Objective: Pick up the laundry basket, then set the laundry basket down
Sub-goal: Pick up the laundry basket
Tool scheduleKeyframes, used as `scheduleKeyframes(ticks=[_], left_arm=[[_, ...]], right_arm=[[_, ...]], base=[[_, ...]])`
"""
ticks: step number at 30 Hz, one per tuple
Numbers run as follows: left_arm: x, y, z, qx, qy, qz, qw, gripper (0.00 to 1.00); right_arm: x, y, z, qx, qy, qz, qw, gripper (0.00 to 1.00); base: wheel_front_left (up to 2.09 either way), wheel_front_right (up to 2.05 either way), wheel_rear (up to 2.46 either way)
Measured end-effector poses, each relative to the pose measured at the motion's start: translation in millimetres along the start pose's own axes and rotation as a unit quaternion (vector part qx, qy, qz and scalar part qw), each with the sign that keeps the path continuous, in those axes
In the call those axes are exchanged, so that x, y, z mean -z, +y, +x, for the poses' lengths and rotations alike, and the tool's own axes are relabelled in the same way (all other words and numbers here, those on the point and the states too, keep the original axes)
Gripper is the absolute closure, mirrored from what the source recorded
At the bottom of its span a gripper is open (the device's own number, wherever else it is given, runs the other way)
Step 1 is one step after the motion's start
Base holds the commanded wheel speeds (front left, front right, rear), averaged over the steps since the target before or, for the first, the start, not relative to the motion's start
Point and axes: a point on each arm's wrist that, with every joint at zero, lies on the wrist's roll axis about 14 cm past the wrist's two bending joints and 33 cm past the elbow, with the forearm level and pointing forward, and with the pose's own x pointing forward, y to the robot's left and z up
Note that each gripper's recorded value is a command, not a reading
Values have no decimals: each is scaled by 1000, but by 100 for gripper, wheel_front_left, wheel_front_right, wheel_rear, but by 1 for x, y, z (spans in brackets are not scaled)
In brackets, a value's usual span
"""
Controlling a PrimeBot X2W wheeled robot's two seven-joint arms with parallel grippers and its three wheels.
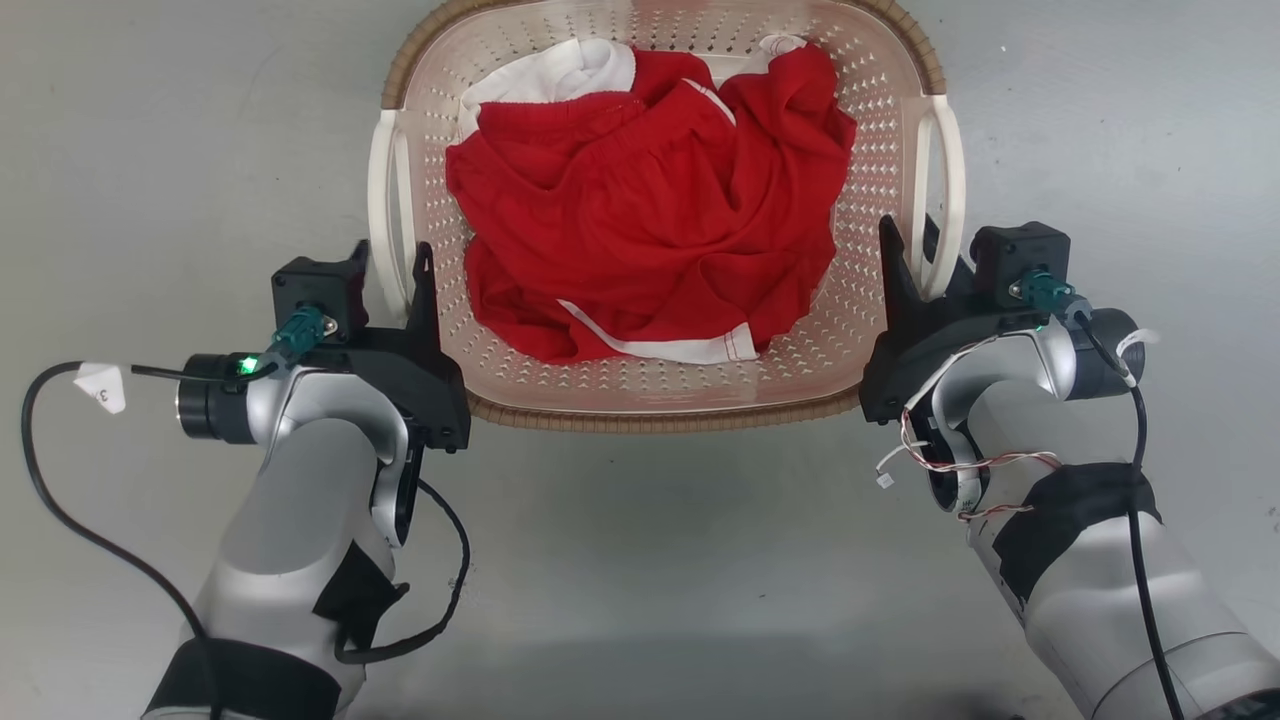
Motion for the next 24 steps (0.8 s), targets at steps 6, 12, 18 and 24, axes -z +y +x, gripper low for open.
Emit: scheduleKeyframes(ticks=[6,12,18,24], left_arm=[[-2,-8,2,13,7,-4,1000,100],[-6,-14,3,23,7,1,1000,100],[-4,-17,-2,25,16,-1,1000,100],[-7,-16,-10,22,18,5,1000,100]], right_arm=[[-2,3,1,-4,8,-2,1000,73],[0,2,-1,-3,17,0,1000,83],[0,1,-7,1,25,2,1000,96],[-5,4,-16,-1,25,1,1000,100]], base=[[0,0,0],[0,0,0],[0,0,0],[0,0,0]])
